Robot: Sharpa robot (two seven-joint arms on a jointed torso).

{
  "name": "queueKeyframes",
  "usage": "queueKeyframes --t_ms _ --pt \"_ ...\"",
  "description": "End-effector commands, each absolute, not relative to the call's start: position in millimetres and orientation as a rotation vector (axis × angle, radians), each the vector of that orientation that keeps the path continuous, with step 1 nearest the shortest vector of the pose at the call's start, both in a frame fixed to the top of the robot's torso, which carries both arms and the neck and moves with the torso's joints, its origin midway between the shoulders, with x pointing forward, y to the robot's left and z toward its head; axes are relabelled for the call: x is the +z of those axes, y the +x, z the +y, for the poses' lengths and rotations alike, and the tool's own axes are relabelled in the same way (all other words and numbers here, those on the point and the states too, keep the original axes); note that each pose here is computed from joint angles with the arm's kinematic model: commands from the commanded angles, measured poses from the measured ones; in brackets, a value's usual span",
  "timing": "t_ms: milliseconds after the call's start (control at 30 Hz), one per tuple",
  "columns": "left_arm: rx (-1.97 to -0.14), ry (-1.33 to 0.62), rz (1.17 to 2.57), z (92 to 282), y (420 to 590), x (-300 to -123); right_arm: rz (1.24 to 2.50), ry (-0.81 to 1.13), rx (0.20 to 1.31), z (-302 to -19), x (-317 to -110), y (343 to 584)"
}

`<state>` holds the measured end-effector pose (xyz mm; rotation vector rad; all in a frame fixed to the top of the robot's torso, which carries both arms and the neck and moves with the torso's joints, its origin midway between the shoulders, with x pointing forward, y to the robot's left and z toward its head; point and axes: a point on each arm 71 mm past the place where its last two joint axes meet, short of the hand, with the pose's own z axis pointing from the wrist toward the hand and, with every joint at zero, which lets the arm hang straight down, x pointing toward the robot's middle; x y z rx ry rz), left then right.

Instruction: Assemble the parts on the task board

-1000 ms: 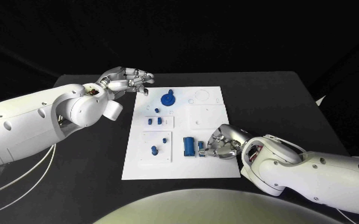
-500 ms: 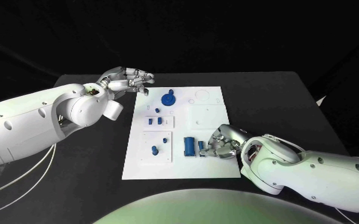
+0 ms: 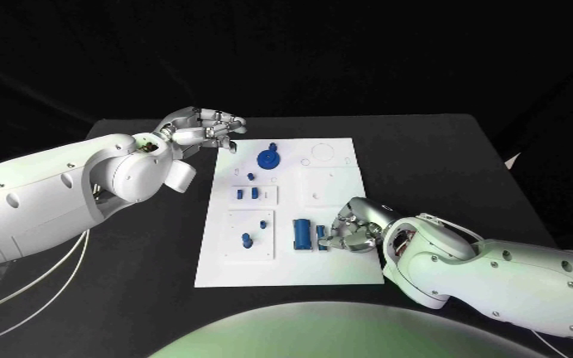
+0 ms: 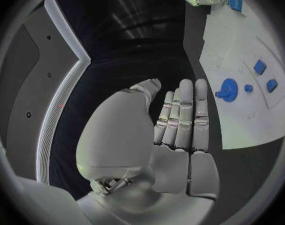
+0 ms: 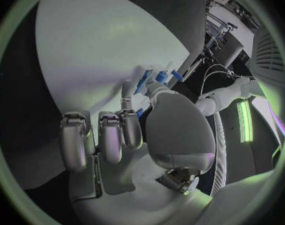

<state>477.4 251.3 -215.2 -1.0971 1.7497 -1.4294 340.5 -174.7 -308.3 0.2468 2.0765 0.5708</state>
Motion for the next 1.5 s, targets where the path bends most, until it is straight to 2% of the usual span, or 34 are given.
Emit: queueKeyframes --t_ms 33,233,367,467,600,800,1000,1100,1300,1333,1500 --pt "-1.450 -1.094 1.753 249.6 477.0 -214.7 2.046 0.250 0.590 -174.8 -305.2 339.5" --pt "-1.448 -1.100 1.743 250.4 477.2 -215.5 1.962 0.340 0.679 -180.7 -291.3 341.7" --pt "-1.454 -1.114 1.715 250.3 477.6 -217.4 1.843 0.448 0.801 -190.6 -272.4 357.8" --pt "-1.457 -1.127 1.695 249.3 478.6 -220.1 1.781 0.515 0.878 -199.0 -261.5 375.6" --pt "-1.459 -1.158 1.646 246.3 484.5 -227.8 1.719 0.701 0.981 -215.3 -252.4 413.5" --pt "-1.416 -1.258 1.491 244.4 499.2 -244.5 1.596 0.888 1.080 -236.4 -247.7 470.2" --pt "-1.366 -1.313 1.338 242.8 518.7 -257.6 1.494 0.986 1.120 -247.9 -254.8 517.6" --pt "-1.357 -1.317 1.293 242.2 526.0 -262.4 1.468 0.996 1.136 -248.8 -258.4 532.3" --pt "-1.351 -1.314 1.239 240.3 534.7 -268.2 1.452 1.008 1.160 -246.6 -264.8 546.4" --pt "-1.338 -1.313 1.343 236.9 532.2 -270.8 1.467 0.982 1.023 -253.6 -264.1 545.2" --pt "-1.331 -1.308 1.336 233.8 528.9 -268.5 1.452 0.994 1.038 -249.6 -263.2 541.3"
